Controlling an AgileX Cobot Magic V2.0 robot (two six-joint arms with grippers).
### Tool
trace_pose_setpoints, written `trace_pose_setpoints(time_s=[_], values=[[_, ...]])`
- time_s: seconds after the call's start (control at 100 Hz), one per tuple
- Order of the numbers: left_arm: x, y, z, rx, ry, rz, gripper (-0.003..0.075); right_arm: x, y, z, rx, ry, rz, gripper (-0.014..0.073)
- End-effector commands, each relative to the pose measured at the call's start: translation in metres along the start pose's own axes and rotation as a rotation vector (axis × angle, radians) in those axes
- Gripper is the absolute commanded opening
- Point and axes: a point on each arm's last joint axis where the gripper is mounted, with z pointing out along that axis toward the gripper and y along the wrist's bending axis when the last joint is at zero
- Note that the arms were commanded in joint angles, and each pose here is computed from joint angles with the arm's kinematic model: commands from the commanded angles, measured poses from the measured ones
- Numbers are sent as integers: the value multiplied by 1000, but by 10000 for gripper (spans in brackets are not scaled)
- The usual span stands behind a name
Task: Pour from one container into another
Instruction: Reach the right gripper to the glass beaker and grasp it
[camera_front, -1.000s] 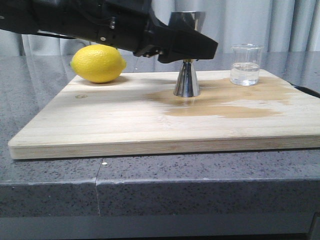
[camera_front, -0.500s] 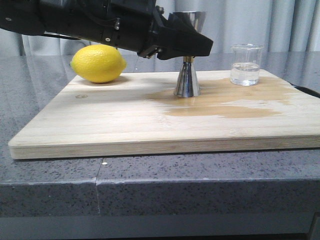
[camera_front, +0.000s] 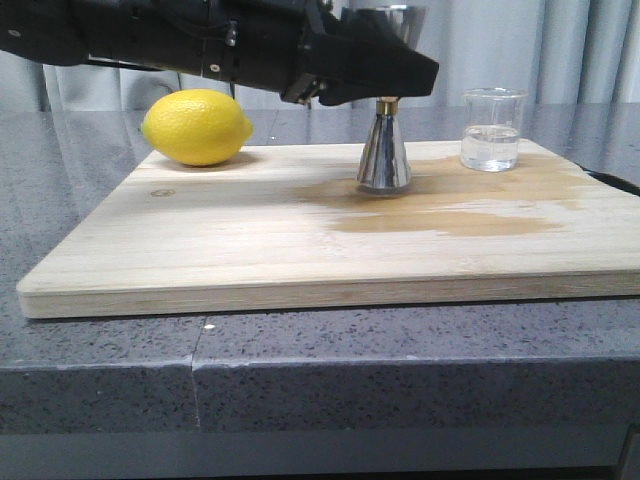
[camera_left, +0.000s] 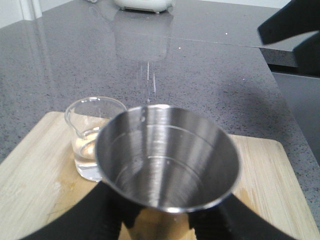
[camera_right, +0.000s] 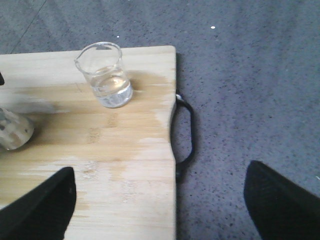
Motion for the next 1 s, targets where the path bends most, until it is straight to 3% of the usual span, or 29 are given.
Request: trace_pose_setpoints(time_s=[0.0,0.46,0.99], values=[[-47,-14,-11,27,-149,39,264,-18,5,9,-24,-119,-19,613],[-52,-16,-13,31,-156,8,264,-18,34,85,-119,-222,-75,613],[-52,-16,-13,31,-156,8,264,-3,38,150,-128,-372,-85,613]])
